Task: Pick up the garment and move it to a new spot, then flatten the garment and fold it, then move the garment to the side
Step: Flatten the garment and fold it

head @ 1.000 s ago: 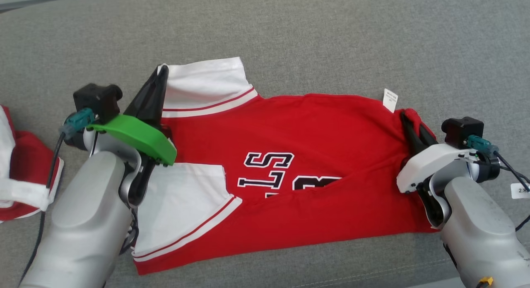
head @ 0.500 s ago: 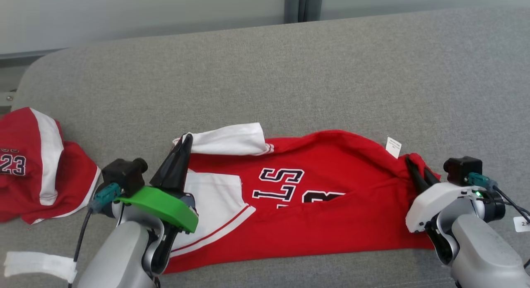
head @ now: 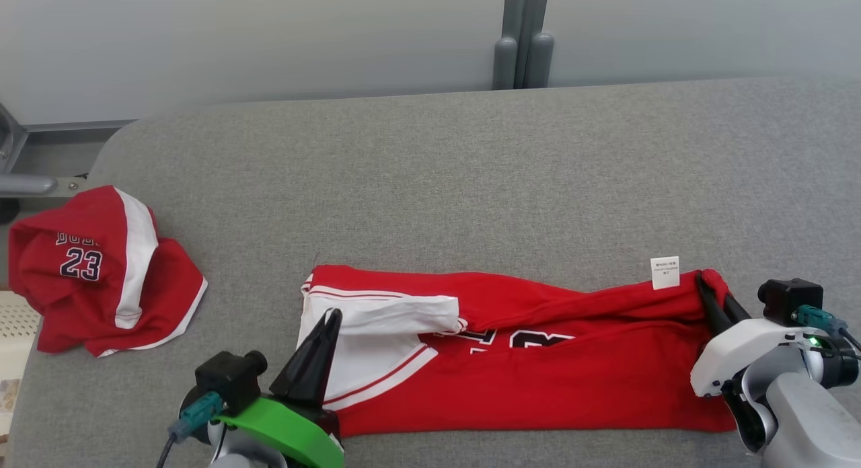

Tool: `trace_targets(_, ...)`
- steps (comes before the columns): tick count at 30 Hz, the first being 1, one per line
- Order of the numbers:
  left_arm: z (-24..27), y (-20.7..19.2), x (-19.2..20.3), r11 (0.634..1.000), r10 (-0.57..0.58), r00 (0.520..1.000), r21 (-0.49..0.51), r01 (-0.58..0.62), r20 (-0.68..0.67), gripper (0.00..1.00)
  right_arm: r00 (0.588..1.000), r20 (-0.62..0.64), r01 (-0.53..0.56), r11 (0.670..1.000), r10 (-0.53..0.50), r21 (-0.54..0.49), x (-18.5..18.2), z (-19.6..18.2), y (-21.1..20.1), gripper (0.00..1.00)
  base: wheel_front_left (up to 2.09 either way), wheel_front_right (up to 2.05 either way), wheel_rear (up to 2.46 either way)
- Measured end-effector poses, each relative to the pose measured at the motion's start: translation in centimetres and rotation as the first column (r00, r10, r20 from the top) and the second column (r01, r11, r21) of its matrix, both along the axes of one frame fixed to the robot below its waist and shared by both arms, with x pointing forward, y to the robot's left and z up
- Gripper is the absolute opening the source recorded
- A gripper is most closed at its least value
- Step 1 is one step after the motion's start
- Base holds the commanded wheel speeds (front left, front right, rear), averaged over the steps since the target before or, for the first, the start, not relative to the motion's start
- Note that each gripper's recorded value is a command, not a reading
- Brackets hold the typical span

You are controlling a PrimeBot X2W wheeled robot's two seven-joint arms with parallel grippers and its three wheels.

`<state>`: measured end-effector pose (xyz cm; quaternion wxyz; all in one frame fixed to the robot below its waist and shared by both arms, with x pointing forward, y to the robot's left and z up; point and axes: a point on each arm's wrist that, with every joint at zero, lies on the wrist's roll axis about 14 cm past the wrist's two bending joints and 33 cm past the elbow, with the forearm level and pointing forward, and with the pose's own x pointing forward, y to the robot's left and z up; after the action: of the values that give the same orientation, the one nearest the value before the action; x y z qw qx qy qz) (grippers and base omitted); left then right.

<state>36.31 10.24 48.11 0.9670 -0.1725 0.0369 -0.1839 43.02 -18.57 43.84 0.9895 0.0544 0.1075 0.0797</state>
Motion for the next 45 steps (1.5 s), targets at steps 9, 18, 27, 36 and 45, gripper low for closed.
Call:
trace_targets(9,-5.1,0.5,-3.1,0.999,0.001,0.987,0.045,0.006,-0.158,1.00,1.000,-0.006,0.005,1.000,-0.005,0.010,-0.4,-0.4,0.5,1.00,0.00,0.00,0.00)
trace_targets(18,-7.2,6.8,-2.8,0.959,0.240,0.954,0.193,-0.205,-0.180,1.00,0.989,0.070,0.128,0.990,-0.132,0.064,-1.4,1.4,-2.9,1.00,0.00,0.00,0.00)
trace_targets(27,-5.6,7.1,-3.4,0.945,0.301,0.946,0.170,-0.280,-0.115,1.00,0.984,0.083,0.152,0.985,-0.159,0.081,-3.9,1.6,-2.9,1.00,0.00,0.00,0.00)
trace_targets(36,-5.7,7.1,-4.6,0.941,0.314,0.943,0.167,-0.293,-0.113,1.00,0.990,0.074,0.113,0.990,-0.120,0.089,-3.2,1.6,-1.4,1.00,0.00,0.00,0.00)
trace_targets(45,-5.8,7.8,-5.1,0.933,0.338,0.934,0.171,-0.317,-0.114,1.00,0.992,0.070,0.099,0.990,-0.107,0.104,-1.6,2.0,-0.6,1.00,0.00,0.00,0.00)
